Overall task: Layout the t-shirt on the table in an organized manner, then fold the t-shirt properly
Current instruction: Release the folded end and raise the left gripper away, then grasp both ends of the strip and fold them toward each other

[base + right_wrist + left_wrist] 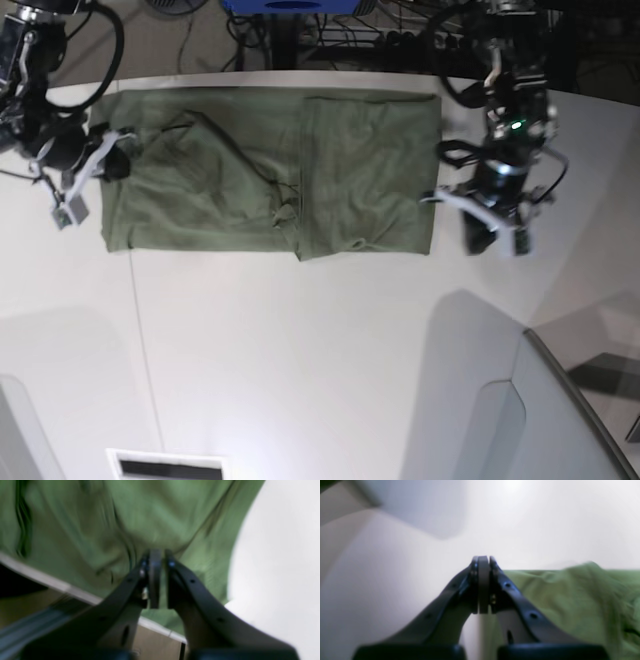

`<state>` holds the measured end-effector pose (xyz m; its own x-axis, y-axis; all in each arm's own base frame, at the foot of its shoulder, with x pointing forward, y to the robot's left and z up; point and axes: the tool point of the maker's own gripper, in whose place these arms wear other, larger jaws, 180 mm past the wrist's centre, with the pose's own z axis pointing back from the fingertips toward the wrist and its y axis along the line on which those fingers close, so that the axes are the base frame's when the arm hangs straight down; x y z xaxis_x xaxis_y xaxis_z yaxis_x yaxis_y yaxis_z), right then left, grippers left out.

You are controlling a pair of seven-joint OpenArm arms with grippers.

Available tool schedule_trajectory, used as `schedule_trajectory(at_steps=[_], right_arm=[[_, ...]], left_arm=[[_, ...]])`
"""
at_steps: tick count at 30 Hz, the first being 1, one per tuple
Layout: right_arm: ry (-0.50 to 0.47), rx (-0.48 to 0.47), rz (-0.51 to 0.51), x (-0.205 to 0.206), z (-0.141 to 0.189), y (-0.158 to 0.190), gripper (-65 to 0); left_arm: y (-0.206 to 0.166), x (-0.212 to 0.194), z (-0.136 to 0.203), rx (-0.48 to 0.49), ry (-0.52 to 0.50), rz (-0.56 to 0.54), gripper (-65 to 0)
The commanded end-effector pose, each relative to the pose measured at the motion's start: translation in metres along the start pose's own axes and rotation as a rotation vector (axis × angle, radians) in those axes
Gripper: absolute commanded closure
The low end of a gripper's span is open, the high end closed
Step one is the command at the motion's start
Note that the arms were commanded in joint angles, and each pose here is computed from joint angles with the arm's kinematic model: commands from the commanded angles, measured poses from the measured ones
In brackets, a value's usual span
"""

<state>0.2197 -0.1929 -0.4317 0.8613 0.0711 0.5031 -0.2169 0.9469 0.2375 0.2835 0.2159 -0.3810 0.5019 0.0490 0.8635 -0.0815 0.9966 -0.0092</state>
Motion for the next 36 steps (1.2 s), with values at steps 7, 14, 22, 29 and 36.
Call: schedule_trajectory(at_steps=[7,14,22,29,36], right_arm=[[-0.065,-0.100,-0.200,0.018,0.019,-0.062,-57.2],[0.027,-0.001,-0.336,-0.010,-0.018,-0.068,-57.6],[0.032,0.073,-0.393,-0.016,-0.040,-0.043,-57.8],[0.094,0.145,-0.349,-0.028,-0.057,-0.004,-57.8],[0.123,0.159,-0.335,-0.038,-0.060,0.004,-56.4]], left_arm=[[0.127,-0.066,0.057,0.243,0.150,0.065,0.0],[0.147,-0.075,0.081,0.187,0.152,0.090,0.0],[0.123,-0.084,0.064,0.119,0.157,0.137,0.0],[0.077,-0.098,0.034,-0.001,0.210,0.114,0.0],[0.029,-0.115,0.001,-0.071,0.292,-0.035,0.0]])
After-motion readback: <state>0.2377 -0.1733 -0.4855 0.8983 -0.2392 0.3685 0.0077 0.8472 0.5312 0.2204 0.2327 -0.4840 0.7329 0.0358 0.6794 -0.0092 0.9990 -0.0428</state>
